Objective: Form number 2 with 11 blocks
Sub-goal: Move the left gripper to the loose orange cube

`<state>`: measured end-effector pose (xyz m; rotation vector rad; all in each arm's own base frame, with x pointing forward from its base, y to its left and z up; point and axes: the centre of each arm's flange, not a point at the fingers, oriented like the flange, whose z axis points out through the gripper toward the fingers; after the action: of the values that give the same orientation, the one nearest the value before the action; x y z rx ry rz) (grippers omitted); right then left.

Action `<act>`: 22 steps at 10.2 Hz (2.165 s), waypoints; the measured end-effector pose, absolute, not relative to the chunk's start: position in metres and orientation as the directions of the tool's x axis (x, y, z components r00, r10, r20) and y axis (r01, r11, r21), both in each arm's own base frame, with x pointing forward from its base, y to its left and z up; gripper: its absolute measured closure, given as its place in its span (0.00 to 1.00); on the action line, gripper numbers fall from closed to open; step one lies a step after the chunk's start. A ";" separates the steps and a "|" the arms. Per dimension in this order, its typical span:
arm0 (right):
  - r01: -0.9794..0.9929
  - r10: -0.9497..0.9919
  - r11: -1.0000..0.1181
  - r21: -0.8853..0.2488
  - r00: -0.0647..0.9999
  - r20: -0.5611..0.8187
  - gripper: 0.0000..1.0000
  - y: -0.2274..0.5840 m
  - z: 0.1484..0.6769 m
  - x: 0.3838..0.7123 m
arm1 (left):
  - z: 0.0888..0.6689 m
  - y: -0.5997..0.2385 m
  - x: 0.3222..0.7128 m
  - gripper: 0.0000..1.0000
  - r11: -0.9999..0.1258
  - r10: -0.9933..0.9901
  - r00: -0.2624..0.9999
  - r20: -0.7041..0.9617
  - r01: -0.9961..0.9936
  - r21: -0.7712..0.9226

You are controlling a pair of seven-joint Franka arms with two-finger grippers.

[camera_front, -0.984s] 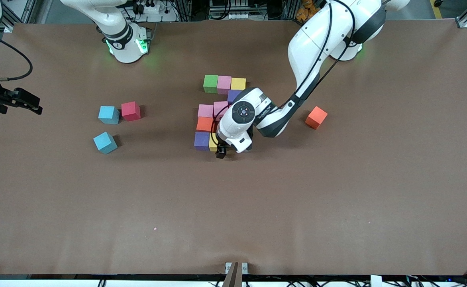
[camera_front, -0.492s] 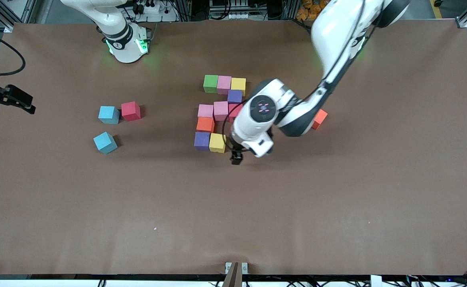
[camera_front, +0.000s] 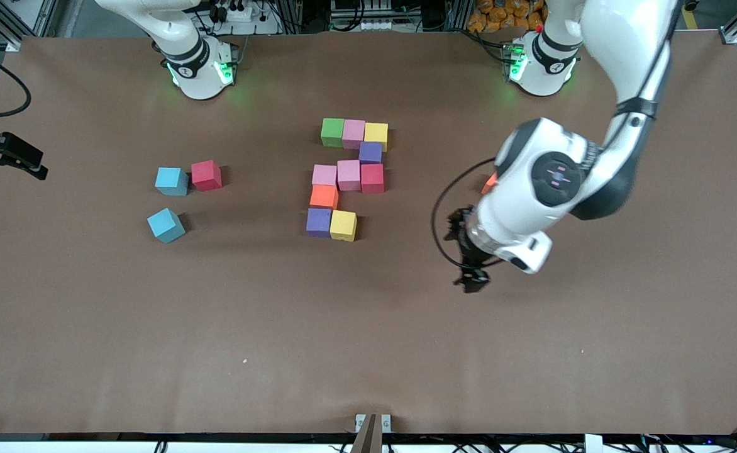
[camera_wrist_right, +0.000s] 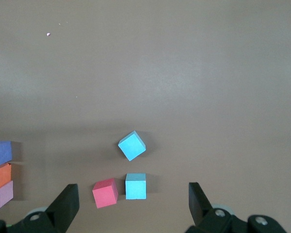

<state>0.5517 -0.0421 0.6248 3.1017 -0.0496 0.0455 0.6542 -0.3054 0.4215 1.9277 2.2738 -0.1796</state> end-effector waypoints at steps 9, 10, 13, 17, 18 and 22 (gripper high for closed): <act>-0.060 -0.059 -0.997 0.039 0.998 0.021 0.00 -0.057 0.623 0.551 | 0.387 -0.123 0.699 0.00 0.280 0.949 -0.282 -0.137 0.959 -0.039; -0.059 -0.058 -0.998 0.039 0.998 0.020 0.00 -0.057 0.622 0.551 | 0.386 -0.113 0.700 0.00 0.293 0.945 -0.296 -0.136 0.955 -0.041; -0.042 -0.040 -0.998 0.039 0.998 0.042 0.00 -0.047 0.623 0.555 | 0.380 -0.072 0.702 0.00 0.303 0.943 -0.308 -0.126 0.951 -0.059; -0.041 -0.041 -0.999 0.001 0.997 0.062 0.00 -0.043 0.625 0.557 | 0.369 -0.028 0.699 0.00 0.286 0.949 -0.295 -0.116 0.954 -0.085; -0.041 -0.041 -0.999 -0.001 0.997 0.065 0.00 -0.042 0.625 0.557 | 0.359 -0.014 0.695 0.00 0.280 0.950 -0.291 -0.110 0.954 -0.105; -0.041 -0.041 -0.999 -0.003 0.996 0.075 0.00 -0.042 0.626 0.558 | 0.314 0.017 0.663 0.00 0.300 0.944 -0.321 -0.073 0.931 -0.210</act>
<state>0.5584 -0.0424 0.6262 3.1400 -0.0650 0.1175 0.6631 0.0173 0.3139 1.8665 2.5833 -0.3439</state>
